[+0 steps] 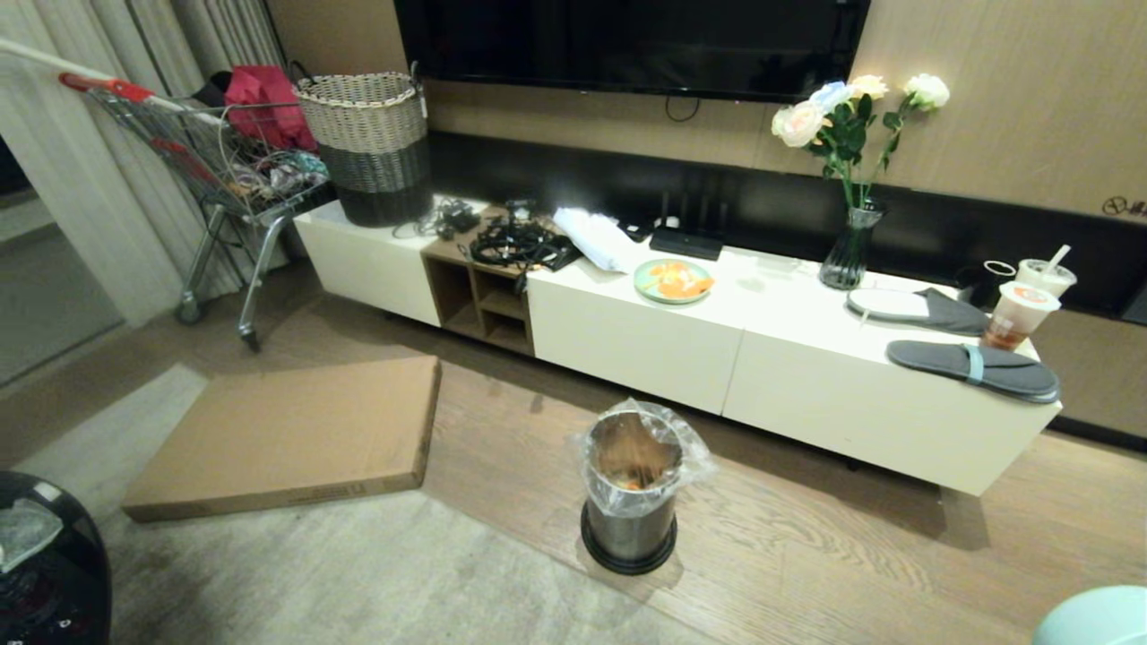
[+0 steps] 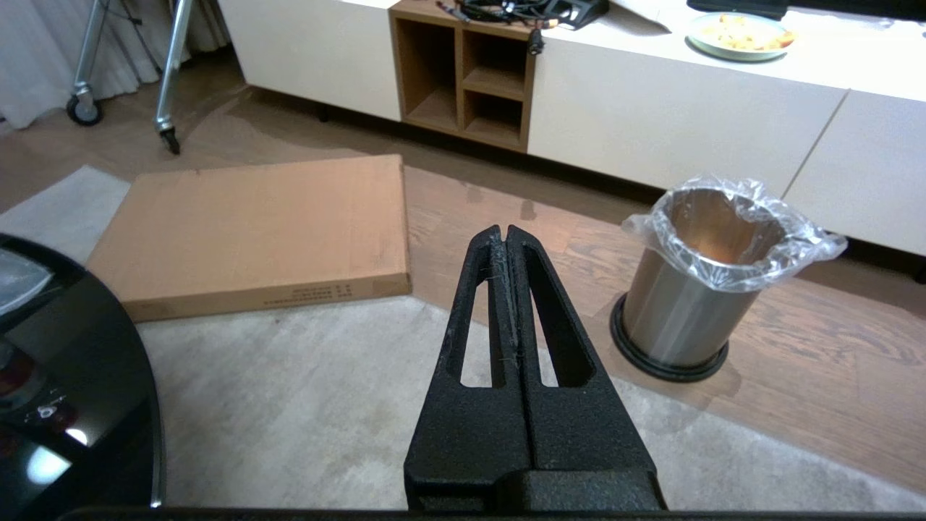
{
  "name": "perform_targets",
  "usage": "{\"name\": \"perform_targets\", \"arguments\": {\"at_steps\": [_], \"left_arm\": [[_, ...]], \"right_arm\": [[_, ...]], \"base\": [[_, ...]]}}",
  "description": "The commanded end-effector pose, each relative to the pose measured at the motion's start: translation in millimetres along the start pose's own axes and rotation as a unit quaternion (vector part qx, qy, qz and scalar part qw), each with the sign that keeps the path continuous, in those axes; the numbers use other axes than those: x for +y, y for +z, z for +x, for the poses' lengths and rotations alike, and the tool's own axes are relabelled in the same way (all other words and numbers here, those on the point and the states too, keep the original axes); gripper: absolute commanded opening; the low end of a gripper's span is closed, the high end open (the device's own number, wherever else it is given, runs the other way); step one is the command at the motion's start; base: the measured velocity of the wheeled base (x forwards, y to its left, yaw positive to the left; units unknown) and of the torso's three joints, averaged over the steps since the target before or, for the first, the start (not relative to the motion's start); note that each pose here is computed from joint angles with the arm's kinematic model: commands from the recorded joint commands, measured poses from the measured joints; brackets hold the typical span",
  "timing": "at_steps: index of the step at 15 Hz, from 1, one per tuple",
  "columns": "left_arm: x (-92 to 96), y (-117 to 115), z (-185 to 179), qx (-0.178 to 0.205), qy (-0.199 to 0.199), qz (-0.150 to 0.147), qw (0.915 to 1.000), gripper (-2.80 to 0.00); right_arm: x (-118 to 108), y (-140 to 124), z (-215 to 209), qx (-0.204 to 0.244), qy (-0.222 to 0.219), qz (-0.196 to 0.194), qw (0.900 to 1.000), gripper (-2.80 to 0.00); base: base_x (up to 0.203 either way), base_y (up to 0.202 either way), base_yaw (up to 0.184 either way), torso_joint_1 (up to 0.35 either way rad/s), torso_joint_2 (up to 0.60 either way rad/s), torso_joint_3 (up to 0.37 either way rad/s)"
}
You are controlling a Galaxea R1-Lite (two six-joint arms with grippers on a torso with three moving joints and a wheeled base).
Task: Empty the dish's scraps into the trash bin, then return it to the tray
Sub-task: Put the bowl back to the table
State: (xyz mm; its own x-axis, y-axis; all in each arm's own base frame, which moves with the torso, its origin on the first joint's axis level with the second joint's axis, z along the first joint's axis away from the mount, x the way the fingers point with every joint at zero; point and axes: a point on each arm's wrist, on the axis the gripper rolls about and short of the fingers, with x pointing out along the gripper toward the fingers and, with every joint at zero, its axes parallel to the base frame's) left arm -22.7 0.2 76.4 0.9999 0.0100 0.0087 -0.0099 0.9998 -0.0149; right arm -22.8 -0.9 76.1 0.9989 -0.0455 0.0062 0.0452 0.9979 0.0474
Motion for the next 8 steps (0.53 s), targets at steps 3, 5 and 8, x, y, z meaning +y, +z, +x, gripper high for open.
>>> {"name": "perform_targets", "arguments": {"at_steps": [3,5,8], "left_arm": [[0.0,0.1,-0.1,0.000,0.000,0.000,1.0000,-2.80],[0.0,0.1,-0.1,0.000,0.000,0.000,1.0000,-2.80],[0.0,0.1,-0.1,0.000,0.000,0.000,1.0000,-2.80]], "right_arm": [[0.0,-0.1,0.1,0.001,0.000,0.000,1.000,-2.80],[0.0,-0.1,0.1,0.002,0.000,0.000,1.000,-2.80],[0.0,0.3,0.0,0.001,0.000,0.000,1.000,-2.80]], "base": [[-0.004,-0.004,0.133,0.001,0.00,0.004],[0.002,-0.011,0.166,0.005,0.00,0.001],[0.001,-0.011,0.165,0.000,0.00,0.004]]}}
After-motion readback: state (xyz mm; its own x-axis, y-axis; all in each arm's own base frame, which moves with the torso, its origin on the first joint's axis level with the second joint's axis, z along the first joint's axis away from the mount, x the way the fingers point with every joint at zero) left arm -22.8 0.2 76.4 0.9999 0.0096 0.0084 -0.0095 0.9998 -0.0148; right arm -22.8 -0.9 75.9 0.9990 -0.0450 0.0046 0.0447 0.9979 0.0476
